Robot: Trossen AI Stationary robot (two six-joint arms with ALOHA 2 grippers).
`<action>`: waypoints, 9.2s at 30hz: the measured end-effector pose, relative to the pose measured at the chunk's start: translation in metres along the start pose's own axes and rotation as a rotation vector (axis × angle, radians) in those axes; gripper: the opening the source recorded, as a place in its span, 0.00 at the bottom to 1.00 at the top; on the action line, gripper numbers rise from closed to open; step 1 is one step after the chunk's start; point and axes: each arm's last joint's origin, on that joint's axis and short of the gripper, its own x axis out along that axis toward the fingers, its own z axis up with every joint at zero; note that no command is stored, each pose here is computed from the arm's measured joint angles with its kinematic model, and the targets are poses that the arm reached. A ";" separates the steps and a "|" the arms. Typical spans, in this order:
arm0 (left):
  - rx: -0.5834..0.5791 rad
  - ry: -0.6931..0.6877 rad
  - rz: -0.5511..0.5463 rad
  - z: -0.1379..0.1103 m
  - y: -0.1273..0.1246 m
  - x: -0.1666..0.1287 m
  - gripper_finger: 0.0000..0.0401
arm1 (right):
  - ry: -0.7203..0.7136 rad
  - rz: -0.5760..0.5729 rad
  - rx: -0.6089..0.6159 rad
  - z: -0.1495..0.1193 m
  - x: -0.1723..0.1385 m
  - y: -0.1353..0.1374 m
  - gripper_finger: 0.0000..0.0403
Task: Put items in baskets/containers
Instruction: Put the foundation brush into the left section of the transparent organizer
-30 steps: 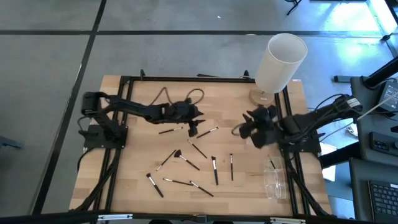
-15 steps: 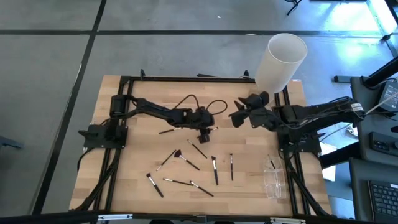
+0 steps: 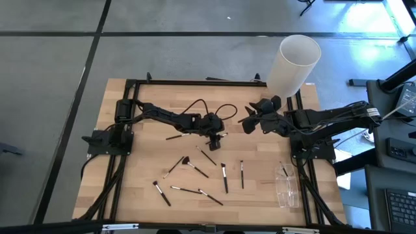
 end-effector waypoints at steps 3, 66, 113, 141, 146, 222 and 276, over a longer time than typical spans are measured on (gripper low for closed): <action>-0.010 0.025 -0.013 -0.006 -0.002 0.006 0.37 | 0.000 -0.007 -0.006 0.000 0.000 0.000 0.28; -0.196 -0.799 -0.307 0.010 0.075 -0.090 0.08 | -0.386 0.644 0.224 -0.075 0.070 -0.029 0.36; -0.113 -0.815 -0.451 0.021 0.045 -0.090 0.09 | -0.430 0.782 0.162 -0.065 0.075 -0.003 0.20; -0.007 -0.809 -0.417 0.019 0.043 -0.088 0.16 | -0.425 0.766 0.148 -0.067 0.072 0.000 0.06; -0.027 -0.749 -0.392 0.016 0.050 -0.084 0.22 | -0.339 0.614 0.133 -0.072 0.073 -0.006 0.07; 0.183 -0.250 0.164 -0.012 0.071 -0.110 0.47 | 0.665 0.112 -0.152 -0.082 -0.118 0.028 0.22; -0.012 0.513 0.200 -0.109 0.042 -0.113 0.39 | 0.134 0.547 -0.151 -0.015 0.073 0.024 0.08</action>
